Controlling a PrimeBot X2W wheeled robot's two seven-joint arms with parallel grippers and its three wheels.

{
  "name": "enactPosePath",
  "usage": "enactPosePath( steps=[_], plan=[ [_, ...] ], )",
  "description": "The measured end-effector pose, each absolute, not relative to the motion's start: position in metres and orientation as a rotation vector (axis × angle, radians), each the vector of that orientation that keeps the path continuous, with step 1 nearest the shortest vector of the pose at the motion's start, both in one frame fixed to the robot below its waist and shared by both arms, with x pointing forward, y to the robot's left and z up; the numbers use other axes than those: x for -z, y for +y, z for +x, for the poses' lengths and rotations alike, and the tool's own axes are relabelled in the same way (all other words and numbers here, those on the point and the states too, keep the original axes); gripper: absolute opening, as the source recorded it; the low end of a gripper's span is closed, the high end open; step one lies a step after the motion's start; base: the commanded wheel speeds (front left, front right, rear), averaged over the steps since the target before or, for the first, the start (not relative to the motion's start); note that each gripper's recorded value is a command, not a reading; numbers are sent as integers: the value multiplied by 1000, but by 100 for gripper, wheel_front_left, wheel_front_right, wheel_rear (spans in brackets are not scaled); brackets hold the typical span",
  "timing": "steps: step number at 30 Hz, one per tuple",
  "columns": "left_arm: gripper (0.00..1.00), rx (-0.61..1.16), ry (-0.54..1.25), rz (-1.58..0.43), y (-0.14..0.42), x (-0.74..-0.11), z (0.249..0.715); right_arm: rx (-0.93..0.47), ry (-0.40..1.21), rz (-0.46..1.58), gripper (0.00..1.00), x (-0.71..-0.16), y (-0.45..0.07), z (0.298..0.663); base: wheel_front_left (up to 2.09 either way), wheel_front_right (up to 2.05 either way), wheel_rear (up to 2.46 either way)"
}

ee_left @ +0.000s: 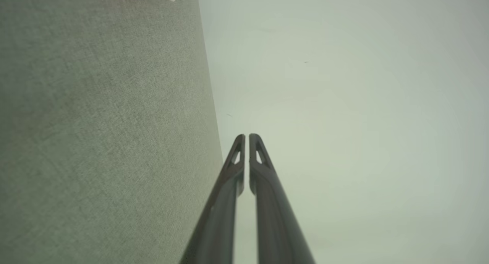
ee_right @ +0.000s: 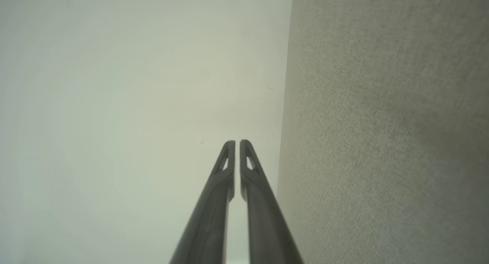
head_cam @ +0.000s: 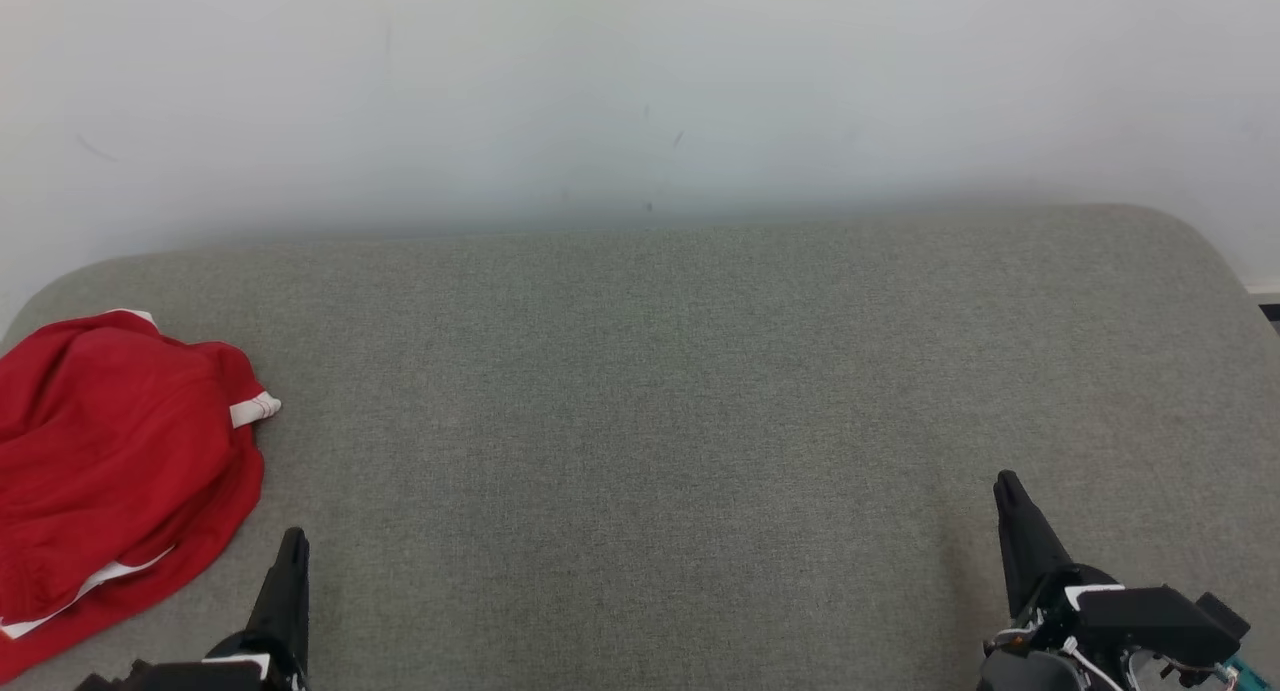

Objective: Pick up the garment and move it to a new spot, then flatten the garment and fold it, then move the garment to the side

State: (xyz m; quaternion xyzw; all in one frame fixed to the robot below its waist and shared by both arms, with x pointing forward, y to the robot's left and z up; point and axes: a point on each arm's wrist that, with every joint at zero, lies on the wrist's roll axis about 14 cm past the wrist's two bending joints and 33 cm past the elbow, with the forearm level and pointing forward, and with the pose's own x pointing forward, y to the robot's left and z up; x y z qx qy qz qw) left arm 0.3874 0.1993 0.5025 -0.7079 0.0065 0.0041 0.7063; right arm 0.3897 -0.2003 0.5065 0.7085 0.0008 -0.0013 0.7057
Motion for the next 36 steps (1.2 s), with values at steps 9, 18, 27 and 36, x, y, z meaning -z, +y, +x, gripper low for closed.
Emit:
enactPosePath(
  steps=[9, 18, 27, 36],
  plan=[
    [100, -78, 56, -1569, 199, -479, 377, 57, 50, 1564, 100, -485, -199, 380, 0, 0, 0],
    [100, -101, 44, -1464, 203, -478, 377, 56, 62, 1458, 100, -484, -196, 381, 0, 0, 0],
    [100, -106, 52, -1280, 202, -476, 378, 53, 77, 1299, 100, -480, -193, 382, 0, 0, 0],
    [100, -79, 73, -1051, 195, -476, 379, 49, 80, 1121, 100, -479, -194, 382, 0, 0, 0]
  ],
)
